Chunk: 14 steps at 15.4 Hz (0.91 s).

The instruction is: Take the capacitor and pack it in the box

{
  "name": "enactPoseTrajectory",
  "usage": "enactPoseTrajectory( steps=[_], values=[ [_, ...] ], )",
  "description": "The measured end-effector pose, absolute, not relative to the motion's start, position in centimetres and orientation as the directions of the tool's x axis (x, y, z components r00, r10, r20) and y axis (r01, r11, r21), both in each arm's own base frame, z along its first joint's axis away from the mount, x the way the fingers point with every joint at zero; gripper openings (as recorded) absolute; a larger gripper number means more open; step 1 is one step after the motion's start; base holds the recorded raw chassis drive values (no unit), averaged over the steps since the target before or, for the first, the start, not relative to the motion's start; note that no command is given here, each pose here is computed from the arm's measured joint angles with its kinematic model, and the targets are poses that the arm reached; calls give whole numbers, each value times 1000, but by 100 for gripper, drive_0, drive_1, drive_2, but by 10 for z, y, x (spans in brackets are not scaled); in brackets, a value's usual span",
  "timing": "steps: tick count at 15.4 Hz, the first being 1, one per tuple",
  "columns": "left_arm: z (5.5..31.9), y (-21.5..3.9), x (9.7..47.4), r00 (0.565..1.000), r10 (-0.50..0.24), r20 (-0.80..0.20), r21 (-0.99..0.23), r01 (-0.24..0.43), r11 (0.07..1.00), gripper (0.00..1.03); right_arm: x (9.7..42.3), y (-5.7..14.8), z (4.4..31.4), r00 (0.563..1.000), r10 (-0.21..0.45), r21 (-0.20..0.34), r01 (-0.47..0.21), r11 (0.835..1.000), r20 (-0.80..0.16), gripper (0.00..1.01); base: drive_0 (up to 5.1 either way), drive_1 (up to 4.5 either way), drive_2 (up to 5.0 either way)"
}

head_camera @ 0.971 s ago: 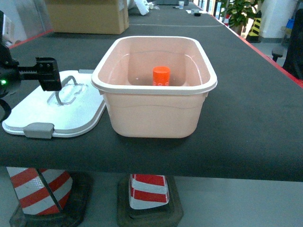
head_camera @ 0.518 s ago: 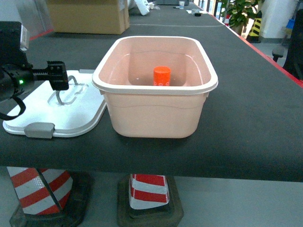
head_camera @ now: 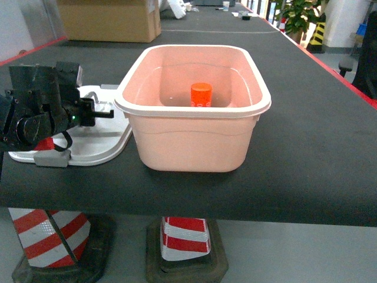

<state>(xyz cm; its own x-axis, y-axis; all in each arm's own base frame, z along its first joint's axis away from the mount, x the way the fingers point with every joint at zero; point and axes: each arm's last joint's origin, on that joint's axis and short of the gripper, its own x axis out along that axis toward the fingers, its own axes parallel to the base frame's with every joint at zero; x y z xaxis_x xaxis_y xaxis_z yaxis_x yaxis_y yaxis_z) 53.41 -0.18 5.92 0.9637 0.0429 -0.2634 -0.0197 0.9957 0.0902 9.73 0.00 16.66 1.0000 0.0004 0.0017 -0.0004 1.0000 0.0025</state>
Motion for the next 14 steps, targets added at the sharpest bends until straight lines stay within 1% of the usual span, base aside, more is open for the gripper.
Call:
enactPoseTrajectory(
  steps=[1,4,6,7,8,9,11,12,13,14],
  values=[
    [61,-2,532,965,40,-259,90,-17,996,1,97,0,167,1000,0,2,0,1000,2,98,0,0,0],
    [60,-3,528,964,42,-261,90,-19,996,2,97,0,167,1000,0,2,0,1000,1,98,0,0,0],
    [66,-1,524,959,54,-277,91,-30,995,2,97,0,167,1000,0,2,0,1000,2,98,0,0,0],
    [84,4,521,959,75,-273,85,-54,995,2,97,0,167,1000,0,3,0,1000,2,98,0,0,0],
    [109,7,520,963,104,-249,83,-86,993,2,97,0,167,1000,0,2,0,1000,2,98,0,0,0],
    [138,9,519,973,121,-195,75,-108,991,2,97,0,167,1000,0,2,0,1000,2,98,0,0,0],
    [226,6,504,987,160,-27,36,-159,987,2,97,0,167,1000,0,2,0,1000,1,98,0,0,0],
    [258,-5,495,986,160,38,17,-160,987,2,97,0,167,1000,0,2,0,1000,2,98,0,0,0],
    [272,-21,490,988,146,57,-2,-147,989,2,97,0,167,1000,0,2,0,1000,2,98,0,0,0],
    [274,-43,487,992,117,44,-12,-117,993,2,97,0,167,1000,0,2,0,1000,2,98,0,0,0]
  ],
)
